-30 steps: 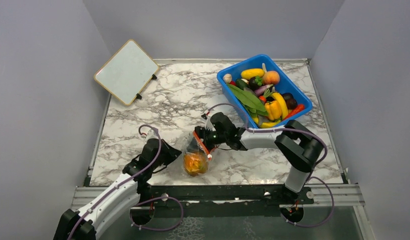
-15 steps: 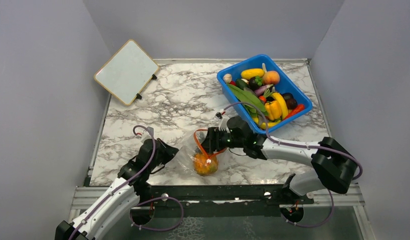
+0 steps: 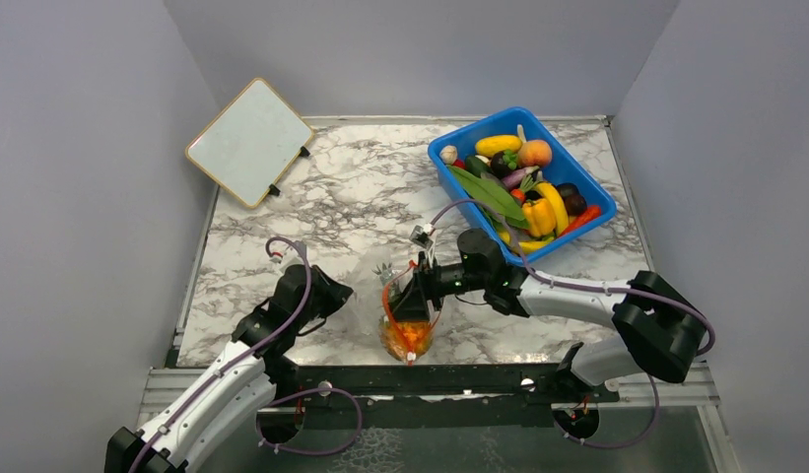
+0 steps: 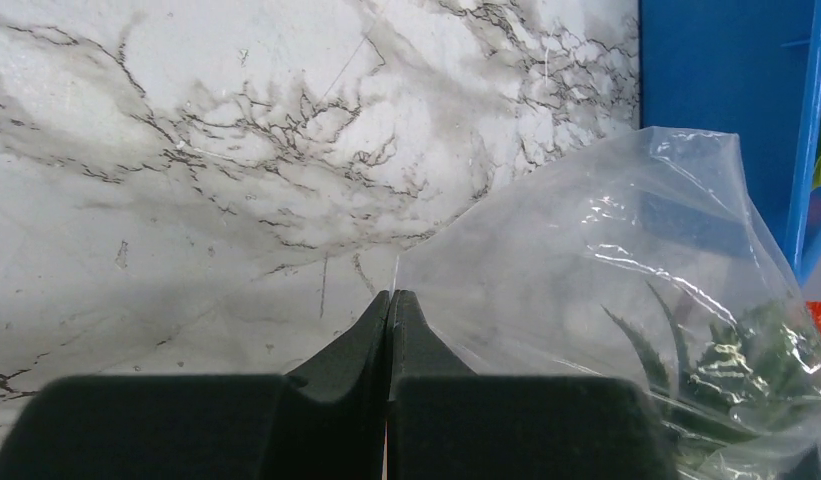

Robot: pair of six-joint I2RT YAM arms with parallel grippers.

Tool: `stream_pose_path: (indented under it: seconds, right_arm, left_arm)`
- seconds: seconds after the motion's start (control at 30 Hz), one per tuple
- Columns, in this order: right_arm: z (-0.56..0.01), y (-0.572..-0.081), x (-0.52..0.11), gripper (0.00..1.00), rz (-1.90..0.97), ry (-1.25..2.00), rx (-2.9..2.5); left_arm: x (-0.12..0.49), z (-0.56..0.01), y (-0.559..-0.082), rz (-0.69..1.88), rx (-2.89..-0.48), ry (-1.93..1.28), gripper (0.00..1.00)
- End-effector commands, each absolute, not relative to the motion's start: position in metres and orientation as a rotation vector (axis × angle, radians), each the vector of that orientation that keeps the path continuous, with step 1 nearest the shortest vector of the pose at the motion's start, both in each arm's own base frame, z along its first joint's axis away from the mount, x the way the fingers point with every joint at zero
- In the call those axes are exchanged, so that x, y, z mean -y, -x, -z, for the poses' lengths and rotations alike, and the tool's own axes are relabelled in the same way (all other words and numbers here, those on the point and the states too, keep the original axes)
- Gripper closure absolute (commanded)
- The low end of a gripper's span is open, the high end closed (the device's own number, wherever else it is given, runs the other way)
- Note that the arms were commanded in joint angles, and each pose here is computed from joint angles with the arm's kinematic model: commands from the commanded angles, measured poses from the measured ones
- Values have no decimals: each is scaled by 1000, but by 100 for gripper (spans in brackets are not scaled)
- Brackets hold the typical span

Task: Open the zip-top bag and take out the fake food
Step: Pick up the fake fruit from the zipper food storage bag.

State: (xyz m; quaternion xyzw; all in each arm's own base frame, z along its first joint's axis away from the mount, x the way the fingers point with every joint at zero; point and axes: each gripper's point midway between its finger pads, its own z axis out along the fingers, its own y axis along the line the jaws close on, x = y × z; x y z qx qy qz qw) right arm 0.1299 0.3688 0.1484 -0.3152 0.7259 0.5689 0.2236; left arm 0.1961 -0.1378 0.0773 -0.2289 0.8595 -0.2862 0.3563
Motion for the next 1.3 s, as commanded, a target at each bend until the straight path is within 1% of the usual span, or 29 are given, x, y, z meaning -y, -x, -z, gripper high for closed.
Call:
stream_pose_path:
  seconds: [0.0, 0.17, 0.3, 0.37, 0.43, 0.47, 0.57, 0.63, 0.73, 0.83, 0.93, 1.03, 1.13, 1.2, 1.27]
  right_arm:
    - [-182, -77, -356, 51, -1824, 1201, -1722]
    - [-187, -69, -348, 52, -1806, 1287, -1664]
    - [-172, -71, -343, 52, -1731, 1320, -1765]
    - [-153, -82, -342, 52, -1626, 1286, -1880]
    - [-133, -91, -341, 52, -1532, 1264, -1993]
    - [-126, -94, -341, 52, -1513, 1265, -2028]
    - [-110, -97, -345, 52, -1511, 1257, -2081]
    - [-105, -98, -350, 52, -1530, 1250, -2085]
    - [-104, -100, -354, 53, -1549, 1247, -2065]
    - [-107, -100, -356, 53, -1552, 1261, -2033]
    - [-110, -98, -354, 53, -1557, 1281, -2006]
    - [-113, -96, -351, 53, -1560, 1290, -1977]
    - [-114, -99, -350, 53, -1530, 1276, -1973]
    - [-115, -101, -350, 54, -1512, 1268, -1967]
    - [-116, -102, -350, 54, -1502, 1260, -1963]
  left_arm:
    - [107, -69, -203, 513, -2210, 610, 100]
    - [105, -65, -202, 496, -2219, 634, 100]
    - [96, -76, -207, 446, -2184, 639, 100]
    - [98, -92, -214, 449, -2149, 580, 99]
    - [105, -110, -220, 478, -2120, 486, 68]
    - [111, -120, -223, 506, -2106, 433, 55]
    - [134, -149, -228, 616, -2068, 273, 32]
    - [145, -165, -230, 664, -2050, 204, 21]
    - [157, -178, -233, 708, -2060, 153, 12]
    - [168, -181, -236, 757, -2098, 167, 4]
    - [187, -177, -238, 848, -2152, 174, 2]
    - [201, -158, -239, 887, -2257, 183, 2]
    - [204, -138, -238, 845, -2383, 190, 12]
    - [199, -128, -237, 794, -2422, 194, 17]
    - [196, -124, -236, 776, -2429, 192, 27]
